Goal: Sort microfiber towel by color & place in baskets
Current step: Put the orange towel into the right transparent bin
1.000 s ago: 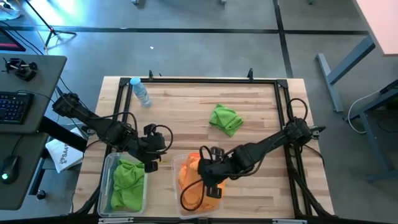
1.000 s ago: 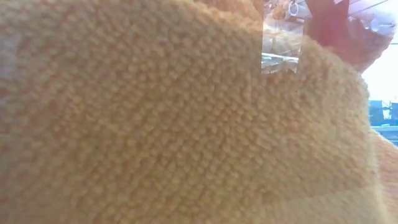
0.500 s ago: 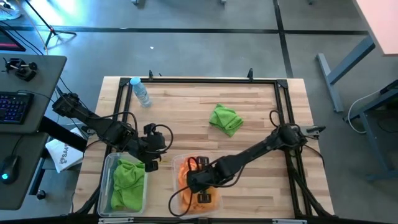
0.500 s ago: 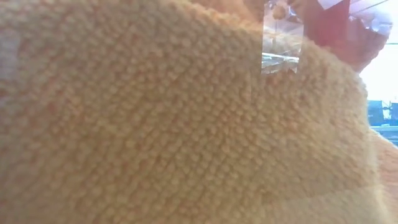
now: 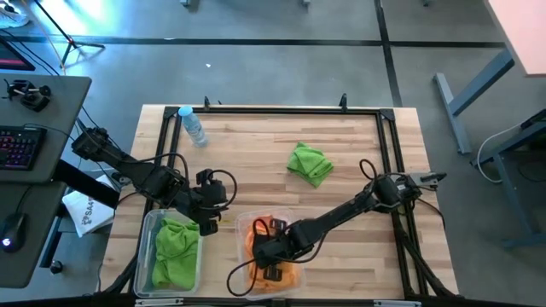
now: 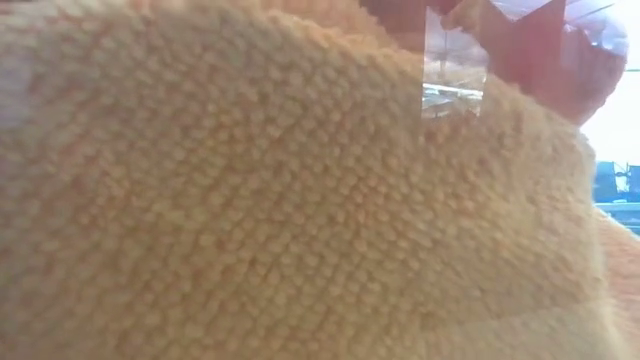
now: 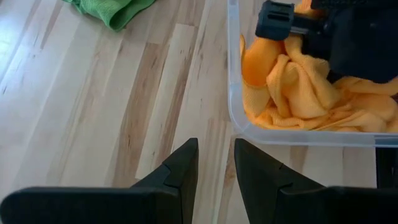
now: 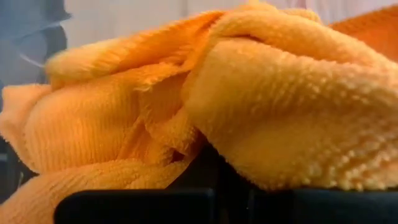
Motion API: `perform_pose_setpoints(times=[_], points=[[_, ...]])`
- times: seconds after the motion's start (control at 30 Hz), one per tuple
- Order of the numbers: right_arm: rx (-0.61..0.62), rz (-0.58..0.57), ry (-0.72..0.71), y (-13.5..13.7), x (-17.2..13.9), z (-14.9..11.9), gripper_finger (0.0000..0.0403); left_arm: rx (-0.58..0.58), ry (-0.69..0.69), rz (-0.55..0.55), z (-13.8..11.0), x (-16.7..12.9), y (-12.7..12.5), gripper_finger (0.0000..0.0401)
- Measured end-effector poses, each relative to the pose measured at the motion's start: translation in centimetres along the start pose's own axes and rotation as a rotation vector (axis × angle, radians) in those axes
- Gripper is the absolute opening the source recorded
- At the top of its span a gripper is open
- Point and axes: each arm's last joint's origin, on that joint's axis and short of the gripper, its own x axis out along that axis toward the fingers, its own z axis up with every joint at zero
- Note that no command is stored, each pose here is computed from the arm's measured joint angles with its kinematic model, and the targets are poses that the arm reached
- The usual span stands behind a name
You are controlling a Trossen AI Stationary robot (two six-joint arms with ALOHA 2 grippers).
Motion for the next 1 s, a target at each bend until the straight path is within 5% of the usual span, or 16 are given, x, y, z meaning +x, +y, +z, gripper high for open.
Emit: perform_pose_setpoints(times=[0.33, 1.0], points=[[0.214, -0.062, 0.047, 0.5, 0.3, -1.3, 0.0, 0.0, 0.0, 0.0, 0.0, 0.0, 0.0, 0.0091], [0.207, -0.098, 0.007, 1.3, -0.1, -1.5, 0.0004, -0.007, 0.0, 0.0, 0.0, 0.0, 0.0, 0.0091]])
